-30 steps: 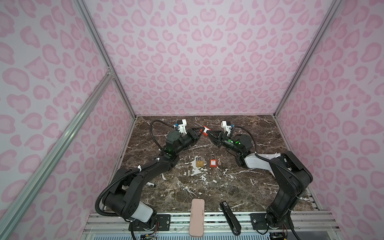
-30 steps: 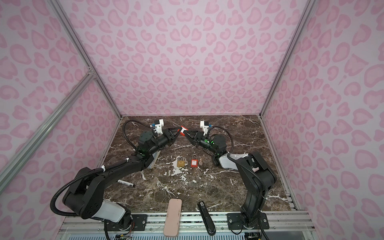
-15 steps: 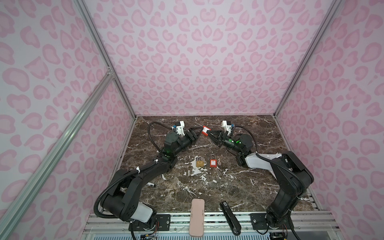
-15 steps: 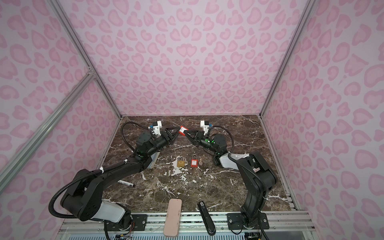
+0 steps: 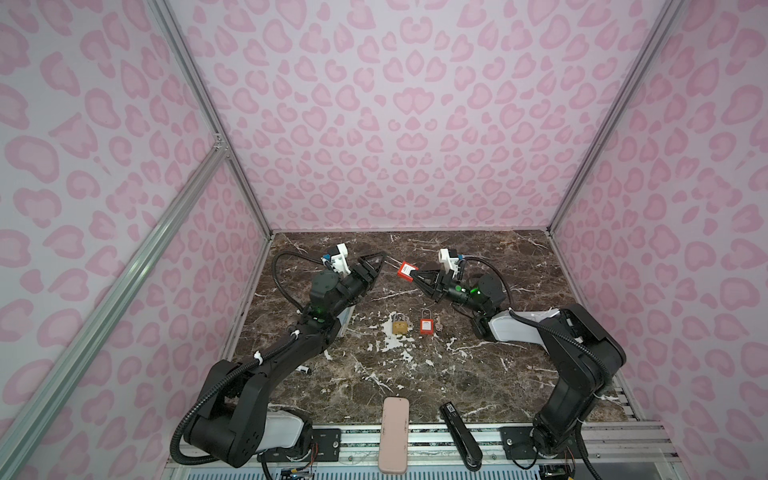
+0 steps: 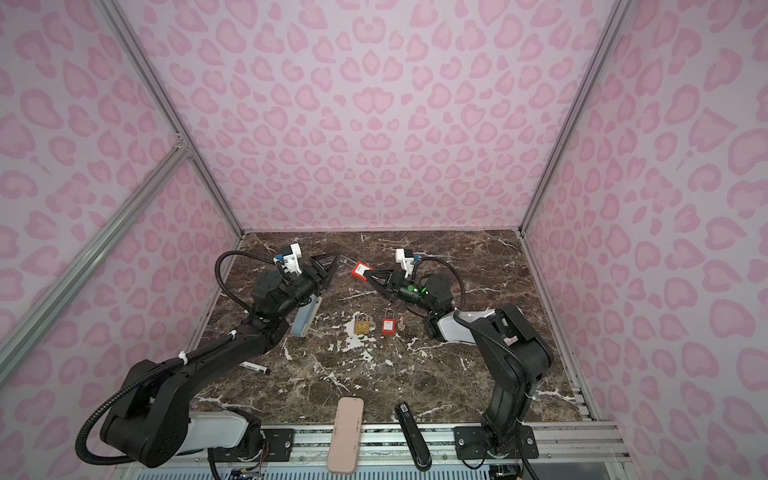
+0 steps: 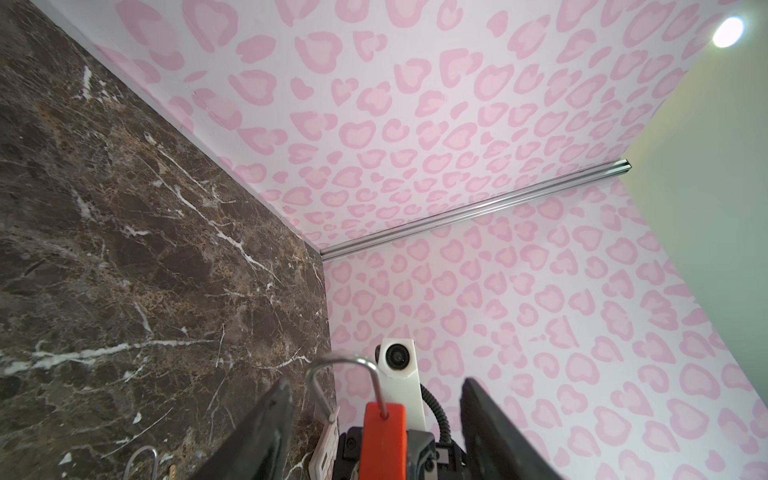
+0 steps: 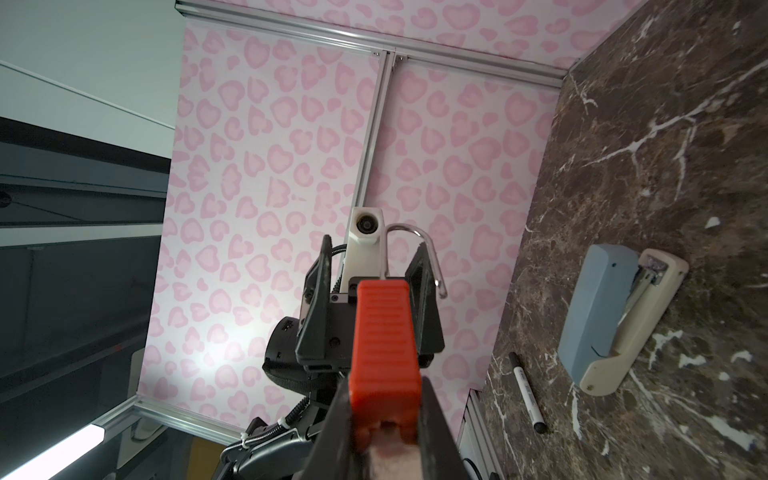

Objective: Lock with the key

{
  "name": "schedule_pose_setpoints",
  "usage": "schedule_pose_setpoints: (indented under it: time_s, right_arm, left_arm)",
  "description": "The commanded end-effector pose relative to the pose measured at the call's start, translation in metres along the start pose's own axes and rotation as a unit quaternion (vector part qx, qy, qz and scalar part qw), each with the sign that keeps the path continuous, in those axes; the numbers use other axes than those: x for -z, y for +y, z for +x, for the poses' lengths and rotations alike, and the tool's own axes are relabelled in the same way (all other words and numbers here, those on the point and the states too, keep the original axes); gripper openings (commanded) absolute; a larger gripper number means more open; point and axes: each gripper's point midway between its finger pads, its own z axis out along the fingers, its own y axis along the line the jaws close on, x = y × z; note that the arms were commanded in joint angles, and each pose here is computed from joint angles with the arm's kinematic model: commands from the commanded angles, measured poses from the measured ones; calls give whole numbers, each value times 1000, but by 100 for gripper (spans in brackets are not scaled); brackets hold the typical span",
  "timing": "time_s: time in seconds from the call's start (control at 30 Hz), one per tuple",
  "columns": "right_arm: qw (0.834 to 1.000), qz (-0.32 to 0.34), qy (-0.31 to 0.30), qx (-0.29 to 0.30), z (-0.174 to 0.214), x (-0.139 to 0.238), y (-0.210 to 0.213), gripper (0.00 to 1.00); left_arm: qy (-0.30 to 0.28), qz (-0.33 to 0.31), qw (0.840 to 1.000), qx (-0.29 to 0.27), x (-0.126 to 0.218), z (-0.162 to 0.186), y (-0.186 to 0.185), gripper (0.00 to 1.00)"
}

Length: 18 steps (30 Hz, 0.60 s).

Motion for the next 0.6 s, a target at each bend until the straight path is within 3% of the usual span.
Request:
schedule_pose_setpoints:
  time_s: [0.0, 0.27, 0.57]
  right_arm:
    - [998, -53, 17, 17, 10, -1, 23, 5]
    - [997, -62, 51, 11, 28, -13, 25, 5]
    - [997, -56, 46, 7, 26, -16, 16, 5]
  left_arm:
    - [-6, 15, 1000, -14, 3, -4, -9, 66]
    - [-15, 12, 1000, -12, 8, -7, -6, 66]
    - [-15, 15, 1000, -13, 9, -8, -11, 56]
